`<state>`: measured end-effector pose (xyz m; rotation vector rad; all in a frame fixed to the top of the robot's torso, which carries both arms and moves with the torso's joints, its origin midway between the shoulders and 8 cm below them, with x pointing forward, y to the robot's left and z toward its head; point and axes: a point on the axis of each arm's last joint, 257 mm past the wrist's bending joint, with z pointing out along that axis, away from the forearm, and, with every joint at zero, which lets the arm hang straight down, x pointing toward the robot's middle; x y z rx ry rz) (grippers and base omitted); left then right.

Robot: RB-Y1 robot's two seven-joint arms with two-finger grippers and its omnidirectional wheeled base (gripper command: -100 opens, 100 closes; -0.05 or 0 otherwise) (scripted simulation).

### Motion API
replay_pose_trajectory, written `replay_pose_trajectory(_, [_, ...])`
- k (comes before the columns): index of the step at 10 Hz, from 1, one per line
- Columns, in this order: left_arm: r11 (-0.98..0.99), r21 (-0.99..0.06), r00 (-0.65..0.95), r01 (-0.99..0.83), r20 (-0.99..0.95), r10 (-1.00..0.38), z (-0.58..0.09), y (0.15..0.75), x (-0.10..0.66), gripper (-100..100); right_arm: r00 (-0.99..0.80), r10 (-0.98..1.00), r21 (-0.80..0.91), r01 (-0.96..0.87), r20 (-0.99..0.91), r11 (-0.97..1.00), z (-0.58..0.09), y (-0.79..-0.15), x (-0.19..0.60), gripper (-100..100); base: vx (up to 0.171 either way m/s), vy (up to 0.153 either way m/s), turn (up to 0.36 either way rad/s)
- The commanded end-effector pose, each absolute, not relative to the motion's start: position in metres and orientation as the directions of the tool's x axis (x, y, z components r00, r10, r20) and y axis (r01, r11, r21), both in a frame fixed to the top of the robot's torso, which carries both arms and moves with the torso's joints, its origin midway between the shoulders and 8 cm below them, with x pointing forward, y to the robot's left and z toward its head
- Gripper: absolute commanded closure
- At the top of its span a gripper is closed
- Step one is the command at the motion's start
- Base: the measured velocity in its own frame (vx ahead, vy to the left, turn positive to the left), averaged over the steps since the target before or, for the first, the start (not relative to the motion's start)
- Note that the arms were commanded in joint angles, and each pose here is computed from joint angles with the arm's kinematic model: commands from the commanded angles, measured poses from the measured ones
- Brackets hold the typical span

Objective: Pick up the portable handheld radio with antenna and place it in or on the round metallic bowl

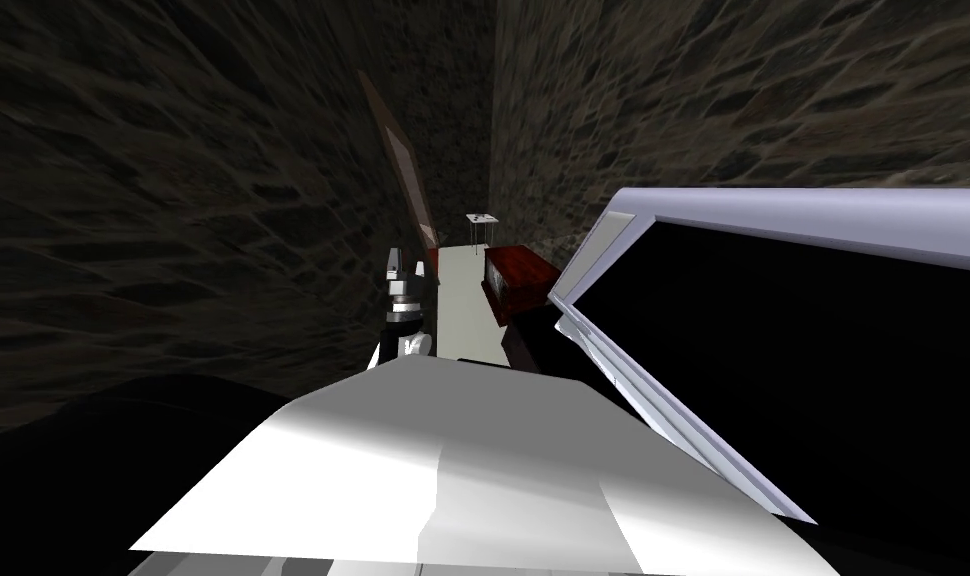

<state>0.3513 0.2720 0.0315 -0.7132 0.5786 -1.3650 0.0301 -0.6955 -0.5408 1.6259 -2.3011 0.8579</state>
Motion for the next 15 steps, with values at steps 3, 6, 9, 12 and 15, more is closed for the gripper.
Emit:
replay_pose_trajectory(3, [0.058,-0.746,0.127,0.664,0.036,-0.991,0.032,0.272,0.351,0,-0.344,-0.814,-0.345,-0.919,0.468,0.19,-0.535,-0.697,0.043,100,0.066,0.039,-0.15])
replay_pose_trajectory(6, [0.058,-0.746,0.127,0.664,0.036,-0.991,0.032,0.272,0.351,0,-0.316,-0.825,-0.346,-0.925,0.468,0.158,-0.531,-0.698,0.053,100,0.043,0.014,-0.111])
replay_pose_trajectory(9, [0.058,-0.746,0.127,0.664,0.036,-0.991,0.032,0.272,0.351,0,-0.277,-0.838,-0.347,-0.931,0.47,0.113,-0.524,-0.7,0.066,100,0.068,0.038,-0.225])
replay_pose_trajectory(12, [0.058,-0.746,0.127,0.664,0.036,-0.991,0.032,0.272,0.351,0,-0.286,-0.852,-0.341,-0.93,0.439,0.137,-0.535,-0.686,0.06,100,-0.04,0.085,0.005])
replay_pose_trajectory(15, [0.058,-0.746,0.127,0.664,0.036,-0.991,0.032,0.272,0.351,0,-0.343,-0.851,-0.358,-0.912,0.398,0.2,-0.54,-0.68,0.057,100,-0.071,0.08,0.018])
